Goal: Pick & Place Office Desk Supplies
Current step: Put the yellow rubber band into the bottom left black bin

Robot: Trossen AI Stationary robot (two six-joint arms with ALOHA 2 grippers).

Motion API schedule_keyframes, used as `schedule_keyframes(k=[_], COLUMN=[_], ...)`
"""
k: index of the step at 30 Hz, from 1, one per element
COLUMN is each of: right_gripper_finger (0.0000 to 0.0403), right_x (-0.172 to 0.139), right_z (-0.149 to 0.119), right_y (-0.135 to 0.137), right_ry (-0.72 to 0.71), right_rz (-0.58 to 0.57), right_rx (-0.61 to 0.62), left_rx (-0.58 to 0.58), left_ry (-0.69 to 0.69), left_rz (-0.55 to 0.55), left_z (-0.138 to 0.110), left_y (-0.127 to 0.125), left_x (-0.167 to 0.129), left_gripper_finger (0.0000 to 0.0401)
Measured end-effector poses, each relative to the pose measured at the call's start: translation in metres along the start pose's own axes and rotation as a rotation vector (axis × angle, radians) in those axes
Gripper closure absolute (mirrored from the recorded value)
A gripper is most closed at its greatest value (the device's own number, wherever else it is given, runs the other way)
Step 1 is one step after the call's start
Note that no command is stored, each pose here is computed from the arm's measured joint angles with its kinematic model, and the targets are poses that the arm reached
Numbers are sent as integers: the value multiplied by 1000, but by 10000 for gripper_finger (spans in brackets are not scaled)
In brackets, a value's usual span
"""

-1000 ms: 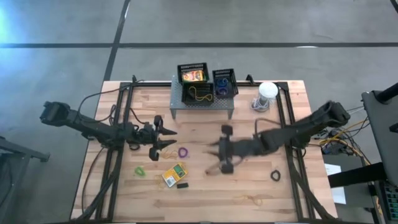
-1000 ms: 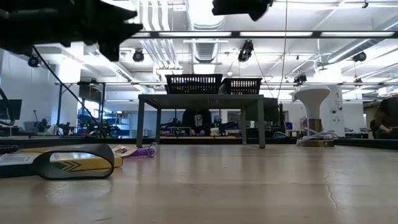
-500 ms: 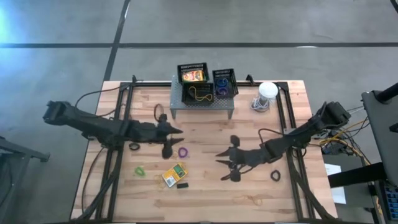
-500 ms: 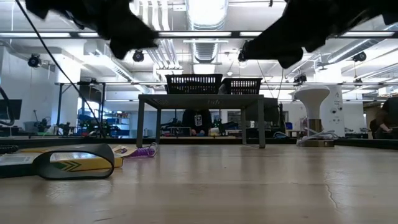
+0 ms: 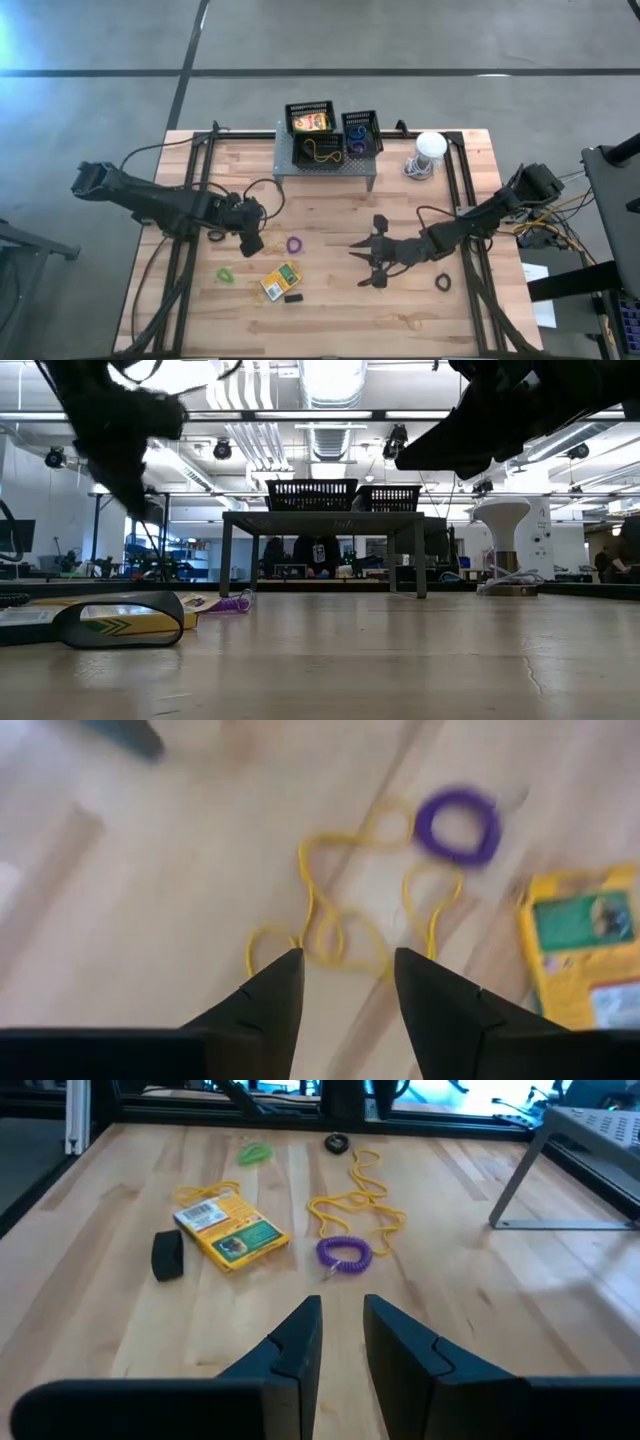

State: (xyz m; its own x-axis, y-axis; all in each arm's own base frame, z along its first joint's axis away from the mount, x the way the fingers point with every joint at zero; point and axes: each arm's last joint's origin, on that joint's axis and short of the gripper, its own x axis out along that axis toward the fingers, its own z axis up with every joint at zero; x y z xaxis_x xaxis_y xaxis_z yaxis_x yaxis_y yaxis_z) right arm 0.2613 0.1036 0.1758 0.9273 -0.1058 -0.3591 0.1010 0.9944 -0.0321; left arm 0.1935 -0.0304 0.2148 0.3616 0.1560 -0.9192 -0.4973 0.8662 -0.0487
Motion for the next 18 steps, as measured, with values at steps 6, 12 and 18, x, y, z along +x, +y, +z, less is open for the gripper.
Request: schedule_keyframes(k=[6,12,18], right_gripper_finger=[325,326,335], right_x=[0,0,2], right_z=[2,4,4], right_y=[0,-1,-3], right_ry=[-22,-40,-40], right_rz=[4,2,-7], right_rx=[-9,-7,2], left_rx=[31,145,181], left_ry=[54,-79,-204], left_rz=[-18,-59,-25], left_z=[-25,-41,-50], left_y=[9,14,21], left_x=[33,62,77], left_gripper_finger=[238,238,238])
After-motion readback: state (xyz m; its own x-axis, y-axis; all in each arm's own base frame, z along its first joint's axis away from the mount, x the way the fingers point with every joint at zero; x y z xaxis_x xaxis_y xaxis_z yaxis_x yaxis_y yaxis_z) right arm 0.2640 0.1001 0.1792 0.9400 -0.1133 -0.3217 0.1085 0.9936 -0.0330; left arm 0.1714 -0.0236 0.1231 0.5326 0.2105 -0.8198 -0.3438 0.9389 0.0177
